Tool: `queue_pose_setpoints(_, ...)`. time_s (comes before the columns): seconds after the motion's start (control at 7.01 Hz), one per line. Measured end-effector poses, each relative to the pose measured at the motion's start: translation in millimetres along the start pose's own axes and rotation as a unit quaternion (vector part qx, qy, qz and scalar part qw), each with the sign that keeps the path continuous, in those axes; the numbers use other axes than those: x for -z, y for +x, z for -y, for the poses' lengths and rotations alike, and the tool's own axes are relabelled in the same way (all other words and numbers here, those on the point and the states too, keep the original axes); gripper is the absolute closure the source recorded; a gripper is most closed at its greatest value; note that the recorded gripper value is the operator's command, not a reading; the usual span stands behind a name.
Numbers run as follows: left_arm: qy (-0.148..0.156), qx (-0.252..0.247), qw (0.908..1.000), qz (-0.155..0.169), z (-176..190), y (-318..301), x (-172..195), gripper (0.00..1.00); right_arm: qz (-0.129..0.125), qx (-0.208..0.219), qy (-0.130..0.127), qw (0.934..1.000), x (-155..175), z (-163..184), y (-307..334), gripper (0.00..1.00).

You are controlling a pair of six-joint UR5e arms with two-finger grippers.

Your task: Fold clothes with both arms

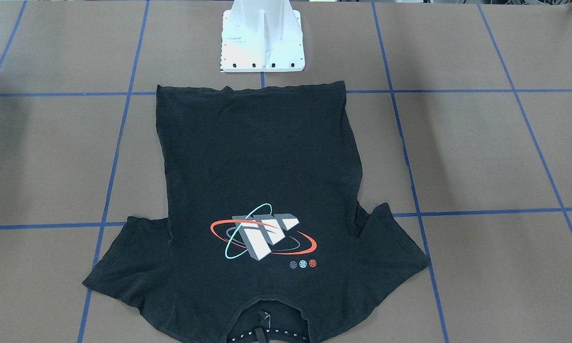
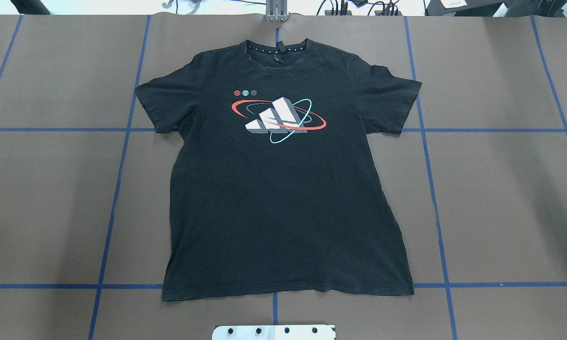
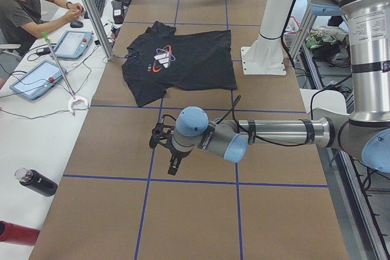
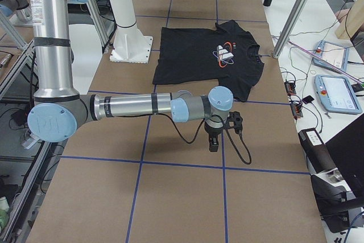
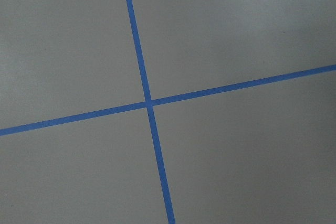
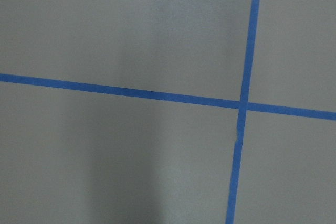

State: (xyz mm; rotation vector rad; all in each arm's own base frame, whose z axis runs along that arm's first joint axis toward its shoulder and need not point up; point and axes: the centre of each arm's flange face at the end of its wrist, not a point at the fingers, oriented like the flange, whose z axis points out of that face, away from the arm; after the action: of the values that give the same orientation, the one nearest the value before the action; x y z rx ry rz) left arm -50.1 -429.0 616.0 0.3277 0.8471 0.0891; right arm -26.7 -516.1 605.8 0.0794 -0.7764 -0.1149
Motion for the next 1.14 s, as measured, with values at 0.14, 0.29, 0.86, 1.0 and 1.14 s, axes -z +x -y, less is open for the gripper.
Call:
queue_pose_setpoints(0.14,-0.001,0.0,1.0,0.0,0,0,0,0.0,0.003,0.018,0.006,0.9998,-9,9,-9,0.0)
queue_pose_setpoints(0.29,-0.001,0.0,1.0,-0.001,0,1,-1,0.0,0.008,0.033,0.015,0.9993,-16,29,-19,0.0)
queue_pose_setpoints(0.86,0.0,-0.002,1.0,-0.002,3,3,0,0.0,0.011,0.007,0.032,0.9994,-60,150,-135,0.07)
queue_pose_setpoints(1.0,0.0,-0.002,1.0,-0.002,3,3,0,0.0,0.009,-0.004,0.045,0.999,-72,171,-157,0.08)
queue_pose_setpoints(1.14,0.0,-0.002,1.0,-0.002,3,2,-1,0.0,0.017,-0.026,0.063,0.9976,-85,185,-180,0.13)
